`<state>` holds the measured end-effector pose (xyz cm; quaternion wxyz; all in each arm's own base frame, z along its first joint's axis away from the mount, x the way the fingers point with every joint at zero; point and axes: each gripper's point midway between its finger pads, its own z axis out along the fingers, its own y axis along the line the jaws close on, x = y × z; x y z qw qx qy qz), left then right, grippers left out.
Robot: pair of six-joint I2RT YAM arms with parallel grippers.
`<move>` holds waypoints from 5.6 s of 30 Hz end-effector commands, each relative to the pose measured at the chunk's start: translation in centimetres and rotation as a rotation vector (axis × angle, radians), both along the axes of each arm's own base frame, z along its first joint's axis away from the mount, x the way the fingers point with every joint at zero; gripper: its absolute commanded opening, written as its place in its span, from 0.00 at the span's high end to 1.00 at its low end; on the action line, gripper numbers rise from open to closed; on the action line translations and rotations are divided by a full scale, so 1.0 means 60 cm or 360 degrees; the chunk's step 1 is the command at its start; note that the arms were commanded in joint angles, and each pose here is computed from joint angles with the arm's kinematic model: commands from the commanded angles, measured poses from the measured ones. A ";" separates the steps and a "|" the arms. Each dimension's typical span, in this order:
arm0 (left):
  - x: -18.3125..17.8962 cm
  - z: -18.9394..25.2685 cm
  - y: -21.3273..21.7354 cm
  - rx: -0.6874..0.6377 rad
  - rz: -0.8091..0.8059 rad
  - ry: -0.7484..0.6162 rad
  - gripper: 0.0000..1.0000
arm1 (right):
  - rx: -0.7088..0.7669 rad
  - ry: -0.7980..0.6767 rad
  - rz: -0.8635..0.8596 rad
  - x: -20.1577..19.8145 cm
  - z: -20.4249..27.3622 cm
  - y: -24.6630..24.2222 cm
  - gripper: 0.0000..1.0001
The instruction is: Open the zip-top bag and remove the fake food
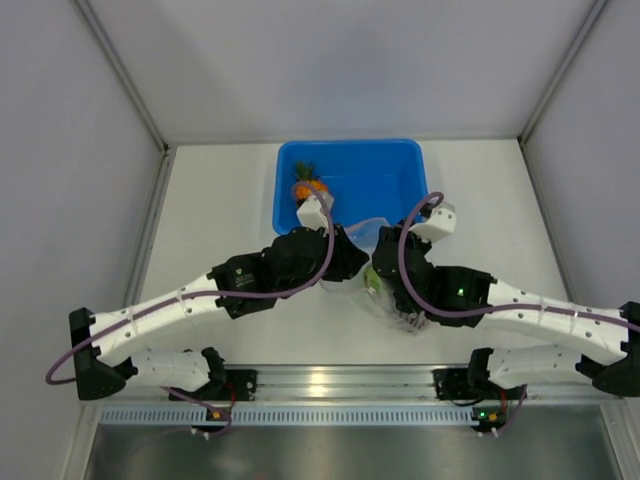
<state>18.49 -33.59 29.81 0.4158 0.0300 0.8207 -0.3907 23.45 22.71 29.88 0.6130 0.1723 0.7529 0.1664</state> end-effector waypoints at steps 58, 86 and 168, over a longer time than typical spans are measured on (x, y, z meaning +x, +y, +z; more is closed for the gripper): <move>0.093 -0.313 -0.187 0.0524 0.0096 -0.0006 0.15 | -0.0143 0.0180 0.0740 -0.082 -0.047 -0.103 1.00; 0.027 -0.238 -0.154 0.0112 -0.0106 -0.0242 0.85 | -0.0454 0.0301 0.0608 0.020 -0.036 -0.095 1.00; 0.036 -0.364 -0.079 0.0994 -0.0202 0.0282 0.22 | 0.0040 0.0241 0.0871 -0.083 -0.036 -0.091 1.00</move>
